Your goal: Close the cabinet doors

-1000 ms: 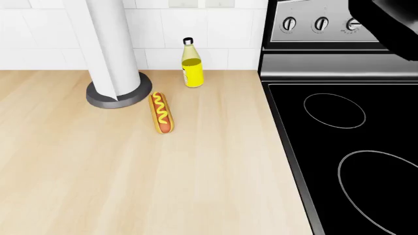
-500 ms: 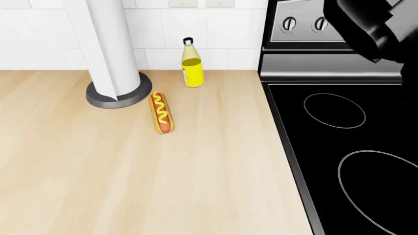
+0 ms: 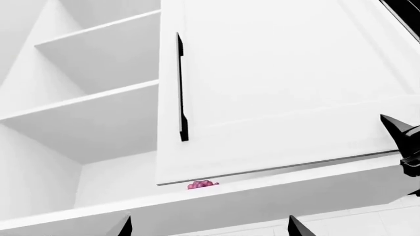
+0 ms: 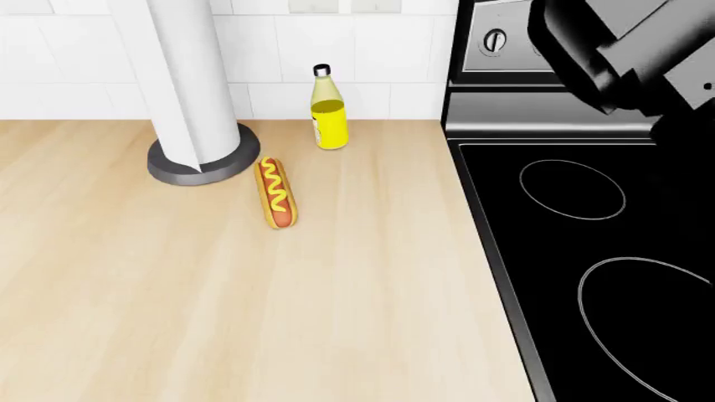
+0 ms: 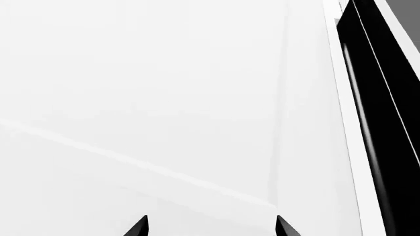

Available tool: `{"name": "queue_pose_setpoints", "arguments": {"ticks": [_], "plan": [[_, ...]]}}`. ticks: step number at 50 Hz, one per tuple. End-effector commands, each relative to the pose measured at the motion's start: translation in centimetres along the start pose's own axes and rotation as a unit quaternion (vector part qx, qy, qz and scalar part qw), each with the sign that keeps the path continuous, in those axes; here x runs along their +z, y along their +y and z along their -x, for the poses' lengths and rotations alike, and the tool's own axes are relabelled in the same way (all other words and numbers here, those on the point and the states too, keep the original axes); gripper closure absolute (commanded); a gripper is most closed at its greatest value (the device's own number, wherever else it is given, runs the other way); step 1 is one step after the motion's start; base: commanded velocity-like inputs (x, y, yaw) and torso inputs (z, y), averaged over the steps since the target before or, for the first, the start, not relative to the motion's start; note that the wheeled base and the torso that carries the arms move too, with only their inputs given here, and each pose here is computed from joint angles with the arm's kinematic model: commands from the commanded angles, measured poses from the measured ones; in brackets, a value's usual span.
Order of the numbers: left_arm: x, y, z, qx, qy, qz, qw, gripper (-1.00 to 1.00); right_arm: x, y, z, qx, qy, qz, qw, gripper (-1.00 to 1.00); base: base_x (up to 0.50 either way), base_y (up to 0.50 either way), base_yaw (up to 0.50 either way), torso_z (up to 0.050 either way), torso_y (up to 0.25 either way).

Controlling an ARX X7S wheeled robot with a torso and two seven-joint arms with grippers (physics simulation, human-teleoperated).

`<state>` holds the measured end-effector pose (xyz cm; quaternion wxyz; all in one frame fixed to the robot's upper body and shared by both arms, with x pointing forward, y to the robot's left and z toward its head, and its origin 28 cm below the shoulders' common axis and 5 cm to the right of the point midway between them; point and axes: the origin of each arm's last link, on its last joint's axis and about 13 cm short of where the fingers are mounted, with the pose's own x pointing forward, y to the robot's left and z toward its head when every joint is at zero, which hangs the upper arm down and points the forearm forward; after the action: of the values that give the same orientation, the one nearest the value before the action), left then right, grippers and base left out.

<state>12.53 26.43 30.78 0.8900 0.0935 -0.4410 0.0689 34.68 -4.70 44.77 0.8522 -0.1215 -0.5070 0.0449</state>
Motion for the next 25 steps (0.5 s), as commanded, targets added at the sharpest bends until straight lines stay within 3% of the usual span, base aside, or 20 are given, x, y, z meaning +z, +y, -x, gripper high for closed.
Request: {"name": "queue_pose_setpoints", "arguments": {"ticks": [1,25], "plan": [[-0.2,-0.1,0.2,0.000,0.003,-0.001,1.000,-1.00,-10.4,0.0,8.1,0.070,0.480,0.170,0.858,-1.00,0.01,0.00,0.01,0.000,0.000],[-0.4,-0.1,0.4,0.002,0.008,0.001,1.000,-1.00,-13.6,0.1,10.1,0.090,0.518,0.262,0.809,-1.00,0.01,0.00,0.00,0.000,0.000]]}}
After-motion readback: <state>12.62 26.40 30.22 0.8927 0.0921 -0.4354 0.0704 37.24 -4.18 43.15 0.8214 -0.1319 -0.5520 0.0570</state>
